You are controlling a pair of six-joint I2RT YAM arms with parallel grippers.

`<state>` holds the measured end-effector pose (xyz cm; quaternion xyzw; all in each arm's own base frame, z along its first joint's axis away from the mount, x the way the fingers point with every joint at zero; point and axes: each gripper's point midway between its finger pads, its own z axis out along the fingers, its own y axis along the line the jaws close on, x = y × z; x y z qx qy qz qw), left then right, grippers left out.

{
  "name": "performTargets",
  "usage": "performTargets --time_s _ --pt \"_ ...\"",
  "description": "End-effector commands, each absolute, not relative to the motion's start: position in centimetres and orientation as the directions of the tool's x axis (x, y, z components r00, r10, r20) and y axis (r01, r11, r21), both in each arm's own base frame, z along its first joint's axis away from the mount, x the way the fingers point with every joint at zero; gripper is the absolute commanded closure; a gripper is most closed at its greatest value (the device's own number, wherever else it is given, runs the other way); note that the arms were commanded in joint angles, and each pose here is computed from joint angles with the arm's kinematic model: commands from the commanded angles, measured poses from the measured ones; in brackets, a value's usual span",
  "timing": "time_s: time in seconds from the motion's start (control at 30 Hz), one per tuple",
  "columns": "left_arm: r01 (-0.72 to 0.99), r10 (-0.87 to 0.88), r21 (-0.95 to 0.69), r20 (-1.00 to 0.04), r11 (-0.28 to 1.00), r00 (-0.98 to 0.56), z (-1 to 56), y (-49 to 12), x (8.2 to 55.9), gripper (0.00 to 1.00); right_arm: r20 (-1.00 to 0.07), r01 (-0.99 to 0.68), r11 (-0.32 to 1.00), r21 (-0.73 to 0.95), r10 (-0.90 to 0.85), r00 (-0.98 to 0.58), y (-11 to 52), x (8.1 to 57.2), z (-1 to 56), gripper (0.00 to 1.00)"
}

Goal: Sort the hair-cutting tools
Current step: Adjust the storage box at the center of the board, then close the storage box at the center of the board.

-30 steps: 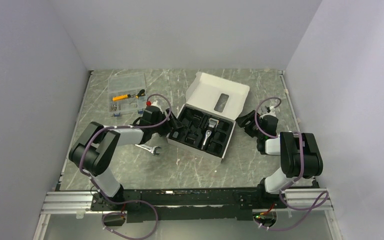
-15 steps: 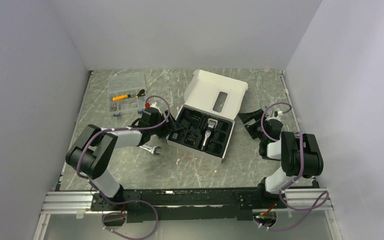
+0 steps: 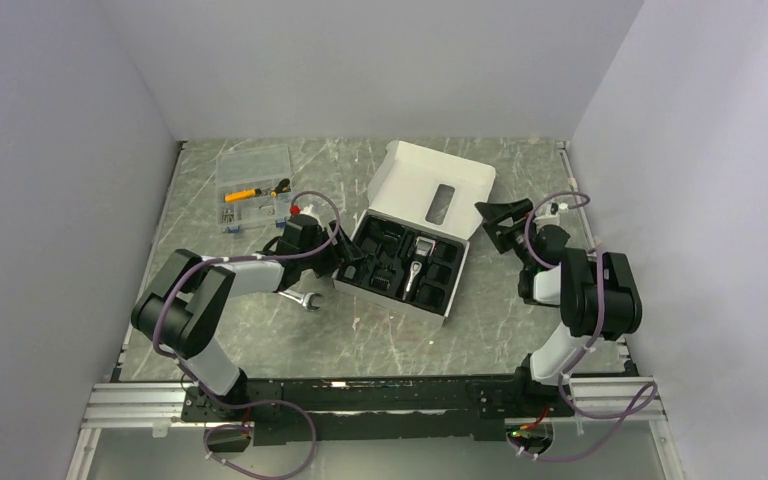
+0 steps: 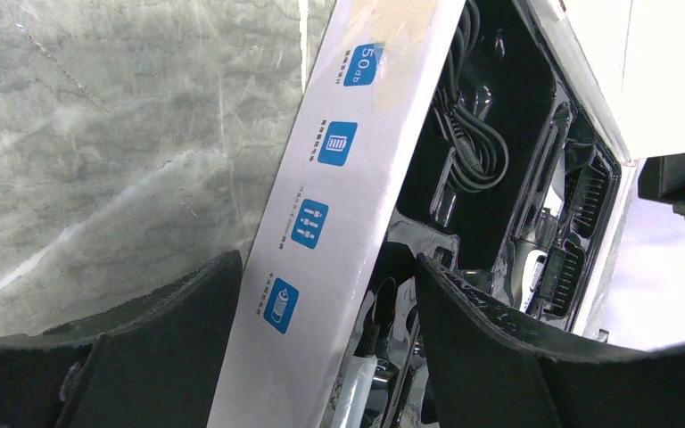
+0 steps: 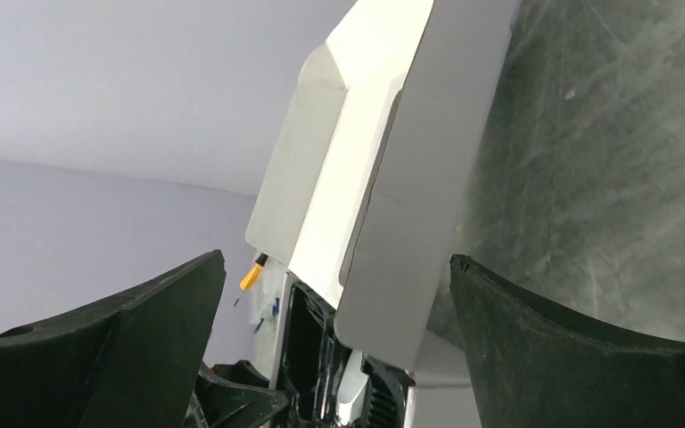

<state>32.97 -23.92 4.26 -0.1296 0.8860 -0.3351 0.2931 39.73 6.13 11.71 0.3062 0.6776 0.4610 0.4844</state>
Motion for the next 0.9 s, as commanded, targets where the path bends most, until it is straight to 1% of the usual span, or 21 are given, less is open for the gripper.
performTargets --time_s 0.0,0.23,0.3,0.47,0.6,0.77,0.87 --pt "-0.107 -0.348 -0.557 -0.348 0.824 -0.871 -0.1 -21.9 29.2 0.25 -0.373 -0.075 0.374 0.924 0.843 -0.388 6.7 41.3 12.4 0.00" --pt "-0.107 -0.338 -0.548 -0.341 0.829 -0.877 -0.4 -22.0 28.8 0.25 -0.321 -0.075 0.322 0.944 0.837 -0.443 7.5 43.4 10.8 0.00" --pt "-0.109 -0.336 -0.544 -0.338 0.832 -0.879 -0.6 -22.0 28.6 0.25 -0.324 -0.106 0.311 0.945 0.832 -0.450 7.7 44.1 11.3 0.00" --pt "-0.108 -0.332 -0.544 -0.333 0.832 -0.883 -1.0 -22.1 28.4 0.25 -0.377 -0.245 0.292 0.925 0.795 -0.475 9.0 45.2 14.1 0.00" --pt "-0.101 -0.328 -0.548 -0.334 0.831 -0.883 -0.9 -22.3 28.3 0.25 -0.432 -0.328 0.298 0.896 0.753 -0.497 10.1 45.1 16.0 0.00" --pt "-0.090 -0.328 -0.553 -0.348 0.828 -0.878 -0.2 -22.5 28.4 0.25 -0.511 -0.372 0.359 0.856 0.693 -0.508 11.8 44.1 16.8 0.00" --pt "-0.085 -0.333 -0.558 -0.359 0.825 -0.872 0.2 -22.5 28.5 0.25 -0.577 -0.395 0.424 0.815 0.660 -0.482 12.3 43.1 17.7 0.00"
